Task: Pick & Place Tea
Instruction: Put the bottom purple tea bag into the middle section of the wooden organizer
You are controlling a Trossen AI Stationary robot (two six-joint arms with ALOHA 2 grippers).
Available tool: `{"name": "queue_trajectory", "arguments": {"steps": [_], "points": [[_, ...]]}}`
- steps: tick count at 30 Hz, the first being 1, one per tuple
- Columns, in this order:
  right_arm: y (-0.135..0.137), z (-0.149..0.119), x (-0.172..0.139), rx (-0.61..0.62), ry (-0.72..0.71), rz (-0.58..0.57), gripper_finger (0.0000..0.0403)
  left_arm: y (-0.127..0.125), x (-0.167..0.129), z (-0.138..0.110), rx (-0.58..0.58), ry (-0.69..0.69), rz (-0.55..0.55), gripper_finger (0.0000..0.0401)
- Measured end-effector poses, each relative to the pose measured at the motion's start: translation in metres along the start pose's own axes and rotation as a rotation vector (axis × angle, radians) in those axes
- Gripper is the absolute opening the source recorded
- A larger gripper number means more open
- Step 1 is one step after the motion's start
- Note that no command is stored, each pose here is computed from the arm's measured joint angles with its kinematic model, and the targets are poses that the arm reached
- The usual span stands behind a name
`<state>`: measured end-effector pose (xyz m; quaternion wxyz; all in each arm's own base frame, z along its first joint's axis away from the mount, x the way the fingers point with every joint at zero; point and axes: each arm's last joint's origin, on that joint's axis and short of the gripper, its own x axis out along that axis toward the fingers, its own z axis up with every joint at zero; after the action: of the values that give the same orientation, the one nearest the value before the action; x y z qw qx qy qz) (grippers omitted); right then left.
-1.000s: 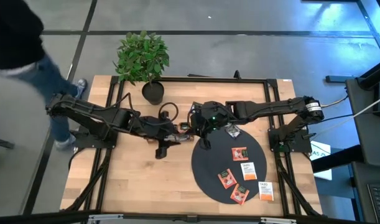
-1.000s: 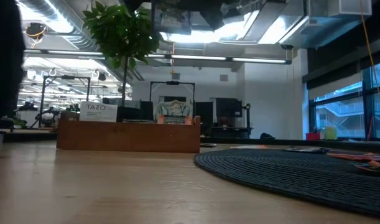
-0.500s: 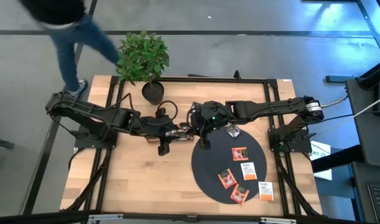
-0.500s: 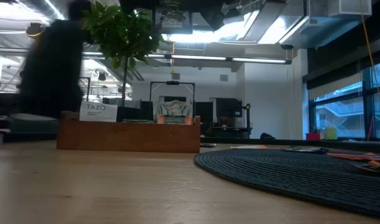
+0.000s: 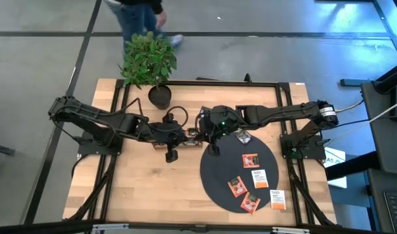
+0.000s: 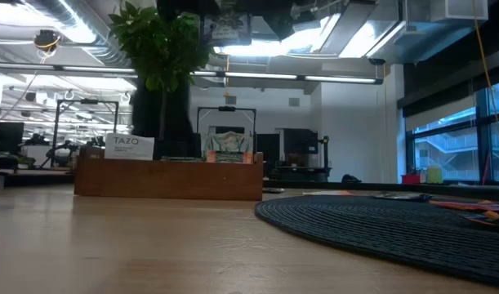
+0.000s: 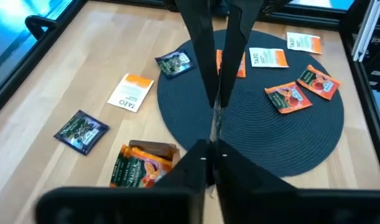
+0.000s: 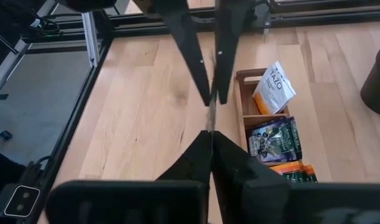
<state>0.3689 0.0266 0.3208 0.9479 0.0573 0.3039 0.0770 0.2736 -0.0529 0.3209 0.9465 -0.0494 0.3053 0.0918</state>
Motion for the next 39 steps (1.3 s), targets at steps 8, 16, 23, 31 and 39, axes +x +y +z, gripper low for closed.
{"name": "queue_trajectory", "arguments": {"steps": [8, 16, 23, 31, 39], "points": [[-0.002, -0.001, -0.001, 0.011, 0.011, -0.007, 0.0078, 0.008, -0.003, -0.002, 0.004, 0.039, 0.028, 0.0002], [-0.015, -0.011, -0.003, 0.091, 0.121, -0.084, 0.0135, 0.031, -0.019, -0.038, -0.078, 0.034, 0.053, 0.0002], [-0.017, -0.007, -0.003, 0.084, 0.068, -0.151, 0.0138, 0.045, 0.012, -0.090, -0.136, -0.007, 0.057, 0.0002], [-0.016, -0.002, -0.003, 0.078, 0.021, -0.144, 0.0139, 0.060, 0.032, -0.129, -0.115, 0.056, 0.078, 0.0002], [-0.021, 0.001, -0.004, 0.083, -0.007, -0.153, 0.0139, 0.066, 0.044, -0.144, -0.108, 0.012, -0.001, 0.0002]]}}
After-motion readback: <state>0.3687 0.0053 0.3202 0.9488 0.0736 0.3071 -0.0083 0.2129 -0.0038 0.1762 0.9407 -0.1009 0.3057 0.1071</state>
